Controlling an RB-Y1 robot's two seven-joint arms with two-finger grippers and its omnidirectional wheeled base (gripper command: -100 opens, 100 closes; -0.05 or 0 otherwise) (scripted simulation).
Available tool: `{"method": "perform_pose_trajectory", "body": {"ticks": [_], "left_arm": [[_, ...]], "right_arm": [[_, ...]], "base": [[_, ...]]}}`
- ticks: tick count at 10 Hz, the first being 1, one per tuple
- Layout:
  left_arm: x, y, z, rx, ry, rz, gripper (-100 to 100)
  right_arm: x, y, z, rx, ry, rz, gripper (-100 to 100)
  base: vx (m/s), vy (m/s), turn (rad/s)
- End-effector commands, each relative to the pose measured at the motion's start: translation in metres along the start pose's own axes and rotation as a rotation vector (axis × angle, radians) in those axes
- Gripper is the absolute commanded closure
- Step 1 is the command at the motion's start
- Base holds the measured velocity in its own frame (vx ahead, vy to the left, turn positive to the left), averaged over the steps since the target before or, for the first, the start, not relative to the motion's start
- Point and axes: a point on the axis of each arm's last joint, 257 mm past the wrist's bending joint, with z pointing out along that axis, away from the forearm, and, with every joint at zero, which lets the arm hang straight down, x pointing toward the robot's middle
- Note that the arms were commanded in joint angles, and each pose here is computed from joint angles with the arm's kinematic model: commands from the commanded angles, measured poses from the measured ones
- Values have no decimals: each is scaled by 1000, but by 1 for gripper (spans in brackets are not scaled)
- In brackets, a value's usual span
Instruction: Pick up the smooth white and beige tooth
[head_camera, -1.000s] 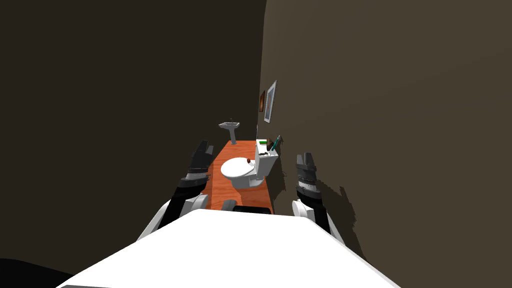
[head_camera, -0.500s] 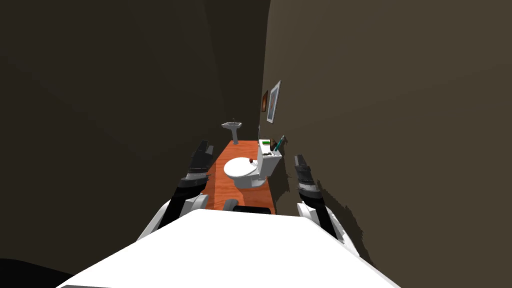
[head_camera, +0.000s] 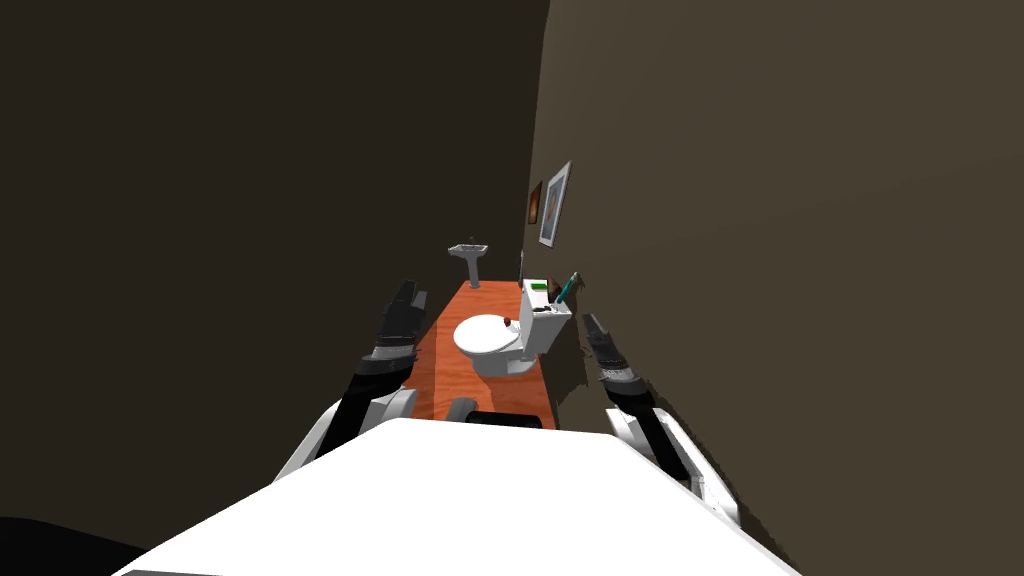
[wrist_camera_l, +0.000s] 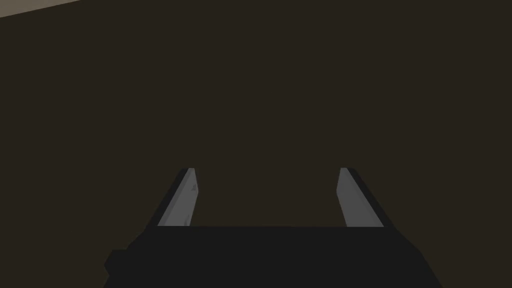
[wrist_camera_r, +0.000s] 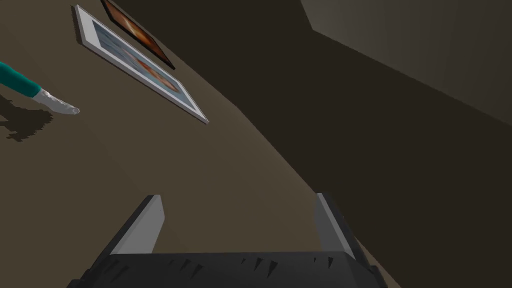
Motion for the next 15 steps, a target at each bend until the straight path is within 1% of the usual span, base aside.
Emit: {"method": "perform_pose_trajectory", "body": {"ticks": [1, 2, 4, 5, 6, 7, 8, 9, 10, 11, 12, 13, 15], "left_arm": [[0, 0, 0, 0, 0, 0, 0], [0, 0, 0, 0, 0, 0, 0], [0, 0, 0, 0, 0, 0, 0], [0, 0, 0, 0, 0, 0, 0], [0, 0, 0, 0, 0, 0, 0], [0, 0, 0, 0, 0, 0, 0], [0, 0, 0, 0, 0, 0, 0], [0, 0, 0, 0, 0, 0, 0], [0, 0, 0, 0, 0, 0, 0], [0, 0, 0, 0, 0, 0, 0], [0, 0, 0, 0, 0, 0, 0], [0, 0, 0, 0, 0, 0, 0], [0, 0, 0, 0, 0, 0, 0]], "right_arm": [[7, -8, -3, -8, 62, -83, -100], [7, -8, -3, -11, 67, -86, -100], [17, -23, -9, -24, 162, -226, -100], [18, -23, -9, -31, 176, -234, -100], [22, -31, -12, -40, 224, -307, -100], [22, -31, -12, -43, 231, -311, -100], [26, -40, -16, -53, 280, -384, -100], [26, -40, -16, -56, 286, -388, -100], [29, -50, -20, -68, 338, -462, -100], [29, -50, -21, -70, 342, -465, -100], [32, -61, -25, -82, 394, -539, -100], [32, -61, -25, -84, 398, -541, -100], [35, -85, -37, -101, 497, -681, -100]], "base": [[2, 40, 68], [-1, 66, 66], [8, 123, 83], [3, 85, 22], [7, 59, 42], [3, 23, 21], [7, 31, 36], [2, 49, 16], [16, 99, 106], [29, 106, 105], [30, 102, 81], [-4, 92, 1], [4, 101, 50]]}}
